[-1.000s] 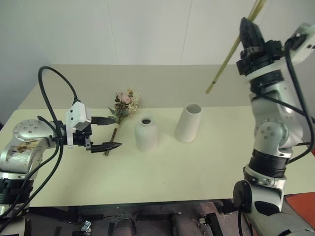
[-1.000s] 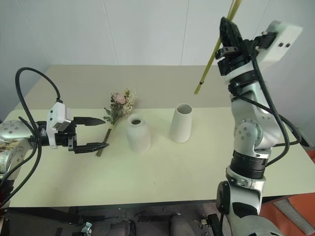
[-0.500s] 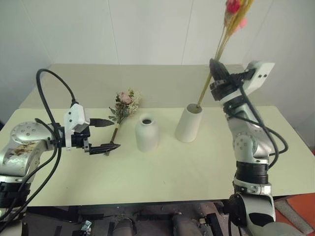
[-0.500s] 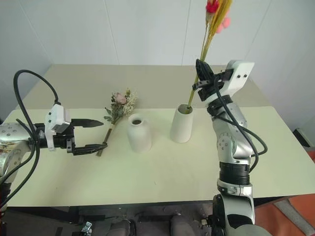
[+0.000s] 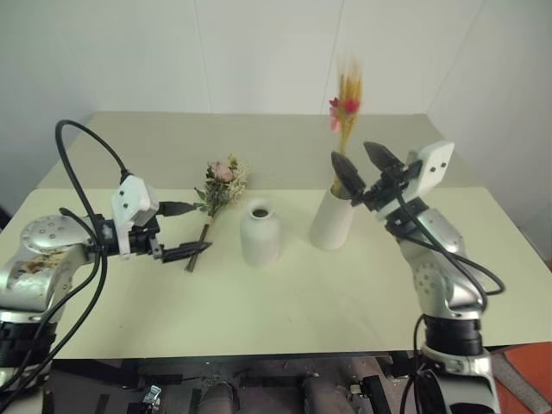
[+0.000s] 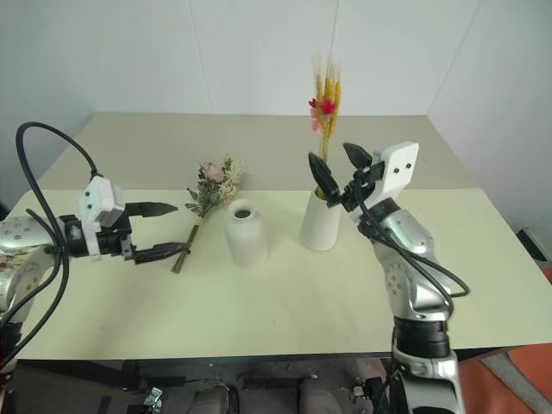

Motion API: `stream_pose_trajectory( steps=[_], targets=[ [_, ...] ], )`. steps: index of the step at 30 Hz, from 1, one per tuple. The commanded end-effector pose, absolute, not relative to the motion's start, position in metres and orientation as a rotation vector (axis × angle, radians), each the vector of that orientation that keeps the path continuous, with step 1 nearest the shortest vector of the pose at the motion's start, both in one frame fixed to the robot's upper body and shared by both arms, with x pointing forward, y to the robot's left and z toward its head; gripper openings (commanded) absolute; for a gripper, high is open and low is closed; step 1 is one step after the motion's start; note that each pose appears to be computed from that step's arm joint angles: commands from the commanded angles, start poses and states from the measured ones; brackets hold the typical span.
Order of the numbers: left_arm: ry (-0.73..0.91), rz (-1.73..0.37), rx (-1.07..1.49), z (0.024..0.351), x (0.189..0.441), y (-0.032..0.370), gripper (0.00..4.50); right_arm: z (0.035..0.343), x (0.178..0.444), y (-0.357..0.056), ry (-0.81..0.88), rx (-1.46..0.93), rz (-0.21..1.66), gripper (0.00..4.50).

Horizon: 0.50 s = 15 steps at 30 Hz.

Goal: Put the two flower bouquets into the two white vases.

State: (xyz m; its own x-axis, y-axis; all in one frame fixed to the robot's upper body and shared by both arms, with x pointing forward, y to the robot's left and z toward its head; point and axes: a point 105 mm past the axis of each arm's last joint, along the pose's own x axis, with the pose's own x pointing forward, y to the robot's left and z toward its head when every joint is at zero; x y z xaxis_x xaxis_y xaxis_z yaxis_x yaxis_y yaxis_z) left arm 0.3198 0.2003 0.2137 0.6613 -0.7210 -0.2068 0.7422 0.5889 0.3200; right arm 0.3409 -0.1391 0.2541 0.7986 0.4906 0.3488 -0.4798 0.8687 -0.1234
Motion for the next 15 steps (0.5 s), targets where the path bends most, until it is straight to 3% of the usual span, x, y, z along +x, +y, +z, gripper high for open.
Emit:
stream_pose_trajectory(
  steps=[1,4,9,15],
  targets=[
    [0.004,-0.592,0.417,0.235,0.337,0.203,4.50,0.264,0.316,-0.143,-0.341,-0.151,0.591,4.47],
    [0.100,-0.509,0.353,0.230,0.341,0.196,4.50,0.266,0.300,-0.157,-0.271,-0.312,0.601,4.47],
    [0.474,-0.311,0.321,0.197,0.364,0.207,4.50,0.276,0.281,-0.173,-0.194,-0.436,0.659,4.47],
    [0.614,-0.305,0.289,0.185,0.388,0.196,4.50,0.288,0.281,-0.178,-0.172,-0.445,0.676,4.47]
  ],
)
